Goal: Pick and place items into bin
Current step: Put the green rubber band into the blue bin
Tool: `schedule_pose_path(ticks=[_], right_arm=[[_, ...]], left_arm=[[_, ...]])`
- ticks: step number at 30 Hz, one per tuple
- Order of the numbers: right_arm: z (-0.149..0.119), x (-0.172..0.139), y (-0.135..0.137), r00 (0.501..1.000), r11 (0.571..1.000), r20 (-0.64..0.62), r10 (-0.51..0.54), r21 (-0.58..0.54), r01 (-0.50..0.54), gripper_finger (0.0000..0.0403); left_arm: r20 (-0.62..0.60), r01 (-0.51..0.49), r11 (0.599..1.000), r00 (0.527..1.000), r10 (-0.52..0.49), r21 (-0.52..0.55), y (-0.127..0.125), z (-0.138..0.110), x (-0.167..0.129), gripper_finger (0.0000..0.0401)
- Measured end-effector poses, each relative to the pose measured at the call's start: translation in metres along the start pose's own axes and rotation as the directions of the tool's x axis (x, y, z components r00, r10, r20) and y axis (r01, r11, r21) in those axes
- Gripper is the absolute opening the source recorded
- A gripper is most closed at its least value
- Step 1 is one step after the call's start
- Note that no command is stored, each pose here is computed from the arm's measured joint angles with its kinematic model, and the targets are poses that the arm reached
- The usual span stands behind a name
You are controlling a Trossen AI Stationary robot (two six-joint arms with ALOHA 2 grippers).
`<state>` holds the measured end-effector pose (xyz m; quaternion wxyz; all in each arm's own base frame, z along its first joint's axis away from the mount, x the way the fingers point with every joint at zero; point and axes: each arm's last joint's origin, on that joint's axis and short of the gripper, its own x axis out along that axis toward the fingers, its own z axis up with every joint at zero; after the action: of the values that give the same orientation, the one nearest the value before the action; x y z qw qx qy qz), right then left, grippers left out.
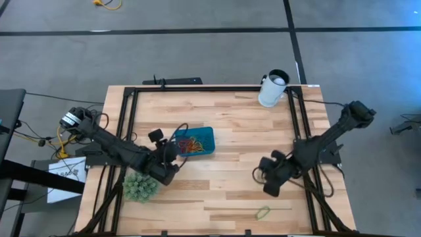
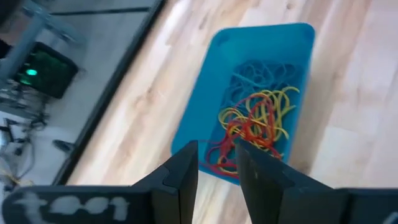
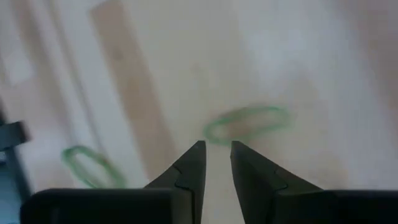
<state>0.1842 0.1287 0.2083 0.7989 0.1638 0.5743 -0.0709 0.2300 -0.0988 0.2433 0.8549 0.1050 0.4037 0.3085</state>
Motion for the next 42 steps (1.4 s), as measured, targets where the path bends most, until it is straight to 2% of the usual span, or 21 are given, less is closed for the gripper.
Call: schedule_pose_path(ticks=[2, 6, 14, 18, 24, 28, 37, 42], right_arm=[[0.001, 0.013, 0.008, 1.0, 1.0, -0.004, 0.017, -0.006, -0.017, 0.0069], [0.002, 0.036, 0.011, 0.996, 0.997, -0.06, -0.059, 0.044, 0.062, 0.0069], [0.003, 0.081, 0.01, 0.961, 0.992, -0.264, -0.084, 0.064, 0.104, 0.0069], [0.005, 0.082, 0.009, 0.955, 0.992, -0.284, -0.081, 0.065, 0.104, 0.0069], [0.007, 0.072, 0.008, 0.968, 0.996, -0.243, -0.055, 0.057, 0.071, 0.0069], [0.009, 0.071, 0.007, 0.976, 0.994, -0.2, -0.085, 0.052, 0.097, 0.0069], [0.008, 0.087, 0.007, 0.965, 0.987, -0.222, -0.138, 0.045, 0.152, 0.0069], [0.009, 0.085, 0.007, 0.966, 0.987, -0.217, -0.14, 0.043, 0.153, 0.0069]], left_arm=[[-0.015, 0.027, 1.0, 1.0, -0.026, 0.016, 0.0, 0.003, 0.004, 0.01], [-0.015, 0.036, 0.998, 0.999, -0.036, 0.052, 0.003, 0.009, 0.01, 0.0101], [-0.026, 0.032, 0.997, 0.999, -0.03, 0.066, 0.009, 0.016, 0.021, 0.0101], [-0.033, 0.022, 0.998, 0.999, -0.02, 0.058, 0.012, 0.017, 0.024, 0.0101], [-0.049, 0.032, 0.998, 0.998, -0.029, 0.05, 0.013, 0.018, 0.026, 0.0101], [-0.051, 0.035, 0.998, 0.998, -0.033, 0.05, 0.013, 0.018, 0.026, 0.0101], [-0.06, 0.051, 0.997, 0.997, -0.048, 0.049, 0.013, 0.018, 0.026, 0.0101], [-0.06, 0.052, 0.997, 0.997, -0.049, 0.049, 0.013, 0.018, 0.026, 0.0101]])
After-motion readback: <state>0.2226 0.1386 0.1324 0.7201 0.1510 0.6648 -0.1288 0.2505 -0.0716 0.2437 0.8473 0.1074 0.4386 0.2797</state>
